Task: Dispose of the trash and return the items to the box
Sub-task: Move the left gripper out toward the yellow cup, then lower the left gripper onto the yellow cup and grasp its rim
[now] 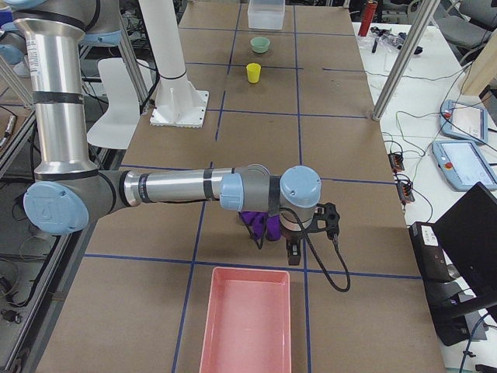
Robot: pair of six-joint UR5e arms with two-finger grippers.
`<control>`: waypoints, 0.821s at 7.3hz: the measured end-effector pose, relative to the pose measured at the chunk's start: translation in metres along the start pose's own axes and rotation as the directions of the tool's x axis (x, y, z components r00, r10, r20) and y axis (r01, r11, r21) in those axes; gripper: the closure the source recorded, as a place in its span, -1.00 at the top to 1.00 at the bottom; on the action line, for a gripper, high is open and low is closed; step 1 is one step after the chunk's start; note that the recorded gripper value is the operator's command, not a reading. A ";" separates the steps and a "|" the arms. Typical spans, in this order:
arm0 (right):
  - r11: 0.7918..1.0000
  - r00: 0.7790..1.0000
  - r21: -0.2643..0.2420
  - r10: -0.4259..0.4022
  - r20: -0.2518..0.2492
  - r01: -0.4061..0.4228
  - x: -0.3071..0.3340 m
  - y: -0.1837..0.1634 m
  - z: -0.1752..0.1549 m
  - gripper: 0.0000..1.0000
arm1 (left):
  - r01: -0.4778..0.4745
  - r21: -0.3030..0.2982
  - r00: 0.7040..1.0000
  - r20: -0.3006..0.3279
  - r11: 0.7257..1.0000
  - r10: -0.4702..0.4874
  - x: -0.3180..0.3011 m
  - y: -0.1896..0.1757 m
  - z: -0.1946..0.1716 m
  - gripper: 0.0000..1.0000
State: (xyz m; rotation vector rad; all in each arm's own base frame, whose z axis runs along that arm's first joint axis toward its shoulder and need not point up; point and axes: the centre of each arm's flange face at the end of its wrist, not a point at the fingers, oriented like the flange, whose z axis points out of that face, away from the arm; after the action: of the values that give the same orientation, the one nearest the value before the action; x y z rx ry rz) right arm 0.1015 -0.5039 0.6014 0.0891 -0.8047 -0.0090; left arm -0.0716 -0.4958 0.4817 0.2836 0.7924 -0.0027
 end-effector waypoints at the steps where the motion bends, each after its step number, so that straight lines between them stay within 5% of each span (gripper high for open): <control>1: 1.000 1.000 0.001 -0.001 0.002 0.001 -0.001 0.000 -0.001 1.00 | 0.029 0.026 0.999 -0.022 0.999 -0.029 0.036 -0.001 -0.012 1.00; 4: 1.000 1.000 0.001 -0.001 0.006 0.001 -0.002 0.002 0.000 1.00 | 0.104 -0.002 0.991 -0.090 0.995 -0.104 0.171 0.018 -0.002 1.00; 6: 1.000 1.000 0.000 0.002 0.007 -0.002 -0.002 0.001 0.000 1.00 | 0.148 -0.023 0.983 -0.104 0.989 -0.150 0.263 0.048 0.036 1.00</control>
State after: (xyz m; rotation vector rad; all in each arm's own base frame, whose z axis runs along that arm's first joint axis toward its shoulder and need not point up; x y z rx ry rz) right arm 0.1002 -0.5026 0.6002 0.0886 -0.8116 -0.0079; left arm 0.1438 -0.4311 0.3329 0.2108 0.9169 -0.1236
